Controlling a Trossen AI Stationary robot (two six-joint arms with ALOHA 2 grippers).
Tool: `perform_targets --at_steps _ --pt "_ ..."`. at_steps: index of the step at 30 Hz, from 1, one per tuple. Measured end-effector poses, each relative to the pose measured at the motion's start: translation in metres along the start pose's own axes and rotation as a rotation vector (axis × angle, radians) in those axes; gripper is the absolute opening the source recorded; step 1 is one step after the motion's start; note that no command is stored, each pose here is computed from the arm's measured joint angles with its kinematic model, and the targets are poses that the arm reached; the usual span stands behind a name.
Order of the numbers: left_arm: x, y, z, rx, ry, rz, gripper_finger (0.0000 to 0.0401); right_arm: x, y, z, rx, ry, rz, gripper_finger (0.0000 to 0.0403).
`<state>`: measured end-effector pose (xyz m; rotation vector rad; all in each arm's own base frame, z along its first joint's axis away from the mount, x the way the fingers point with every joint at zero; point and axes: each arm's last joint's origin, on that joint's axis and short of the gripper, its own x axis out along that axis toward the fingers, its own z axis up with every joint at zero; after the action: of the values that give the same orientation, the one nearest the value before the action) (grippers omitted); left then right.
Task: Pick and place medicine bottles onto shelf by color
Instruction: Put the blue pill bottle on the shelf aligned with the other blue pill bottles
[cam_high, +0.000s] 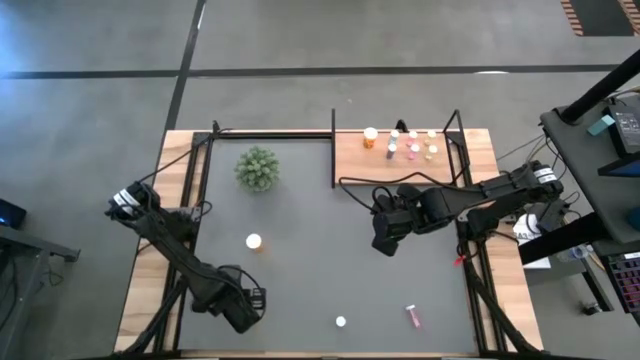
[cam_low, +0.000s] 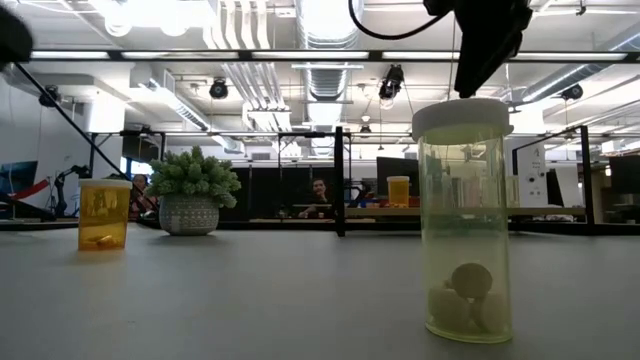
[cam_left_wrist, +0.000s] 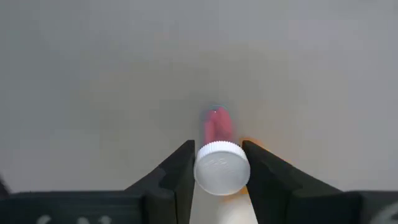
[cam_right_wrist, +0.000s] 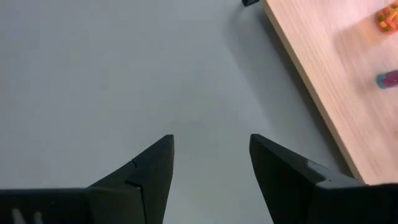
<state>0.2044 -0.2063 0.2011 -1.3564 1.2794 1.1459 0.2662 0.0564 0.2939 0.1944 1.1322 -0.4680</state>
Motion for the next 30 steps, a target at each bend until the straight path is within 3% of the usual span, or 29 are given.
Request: perform_targets --at_steps 11,17,22,30 --pt "-0.032 -0.049 0.024 0.046 -0.142 -0.266 0.0110 -0.022 -0.002 0.011 -0.058 -0.065 0.043 0.0201" --pt "-0.057 -0.086 0.058 0.188 -0.225 -0.357 0.0109 -0.028 -0.003 0.012 -0.113 -0.089 0.053 0.0201" --pt "-0.075 -0.116 0.092 0.300 -0.301 -0.466 0.0109 -0.025 -0.002 0.013 -0.238 -0.106 0.055 0.0201" --pt "-0.105 -0.150 0.147 0.446 -0.450 -0.614 0.0109 -0.031 0.012 0.035 -0.413 -0.364 0.147 0.0201"
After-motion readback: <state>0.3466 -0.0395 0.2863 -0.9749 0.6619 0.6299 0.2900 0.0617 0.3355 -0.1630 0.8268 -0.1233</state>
